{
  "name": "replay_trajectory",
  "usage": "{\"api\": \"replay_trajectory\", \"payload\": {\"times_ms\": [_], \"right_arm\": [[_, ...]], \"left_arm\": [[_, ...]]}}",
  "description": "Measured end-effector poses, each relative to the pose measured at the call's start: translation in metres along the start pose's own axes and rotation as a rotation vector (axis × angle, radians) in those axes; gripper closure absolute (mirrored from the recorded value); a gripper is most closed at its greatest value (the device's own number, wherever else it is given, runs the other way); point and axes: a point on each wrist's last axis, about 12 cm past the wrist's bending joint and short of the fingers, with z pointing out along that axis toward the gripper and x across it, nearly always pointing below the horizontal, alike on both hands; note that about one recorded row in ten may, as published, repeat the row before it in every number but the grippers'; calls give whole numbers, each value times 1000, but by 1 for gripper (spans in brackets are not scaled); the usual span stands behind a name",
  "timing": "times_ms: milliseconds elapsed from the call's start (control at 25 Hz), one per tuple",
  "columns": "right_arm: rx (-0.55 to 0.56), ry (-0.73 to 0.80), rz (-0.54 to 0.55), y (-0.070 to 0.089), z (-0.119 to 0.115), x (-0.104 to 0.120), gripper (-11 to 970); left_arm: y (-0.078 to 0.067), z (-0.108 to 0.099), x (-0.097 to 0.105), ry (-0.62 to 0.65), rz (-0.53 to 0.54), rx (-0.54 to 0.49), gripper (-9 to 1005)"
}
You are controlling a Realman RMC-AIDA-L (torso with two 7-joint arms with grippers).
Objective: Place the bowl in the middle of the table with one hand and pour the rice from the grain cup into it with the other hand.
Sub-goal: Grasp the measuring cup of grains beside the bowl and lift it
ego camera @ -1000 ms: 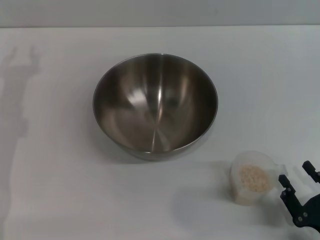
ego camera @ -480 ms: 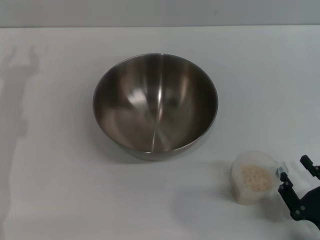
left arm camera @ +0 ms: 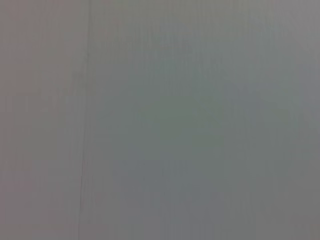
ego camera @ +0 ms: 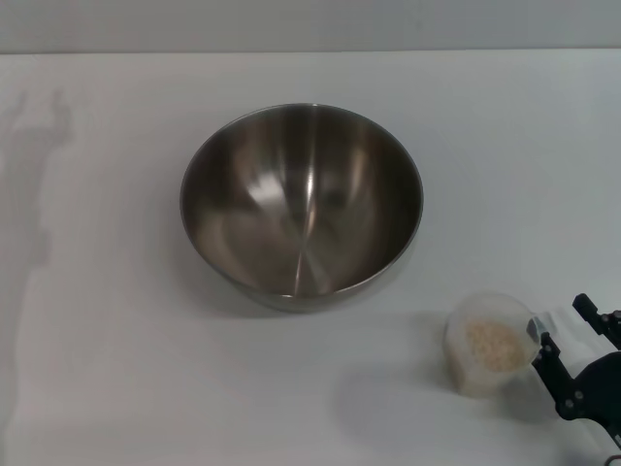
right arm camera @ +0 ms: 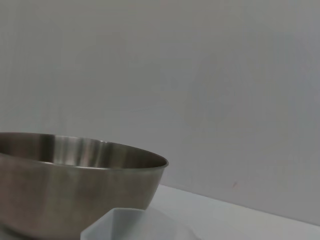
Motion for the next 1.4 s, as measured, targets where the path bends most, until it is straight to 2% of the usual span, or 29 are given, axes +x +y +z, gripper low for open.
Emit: {"api": "replay_trajectory", "payload": {"times_ms": [520, 760, 1080, 1200, 1280, 1400], "right_arm": [[-35, 5, 2, 3, 9, 1, 549], [-44, 0, 8, 4, 14, 0, 721], [-60, -14, 22, 8, 21, -3, 776], [-54, -10, 27, 9, 24, -3, 852], [-37, -7, 36, 8, 27, -3, 903], [16, -7, 52, 3, 31, -3, 916]], "left_arm": [[1, 0, 0, -2, 2, -2, 567], [4, 0, -1, -4, 0, -13, 566], [4, 0, -1, -5, 0, -13, 566], [5, 0, -1, -6, 2, -12, 566], [5, 0, -1, -6, 2, -12, 566], [5, 0, -1, -6, 3, -12, 566]]}}
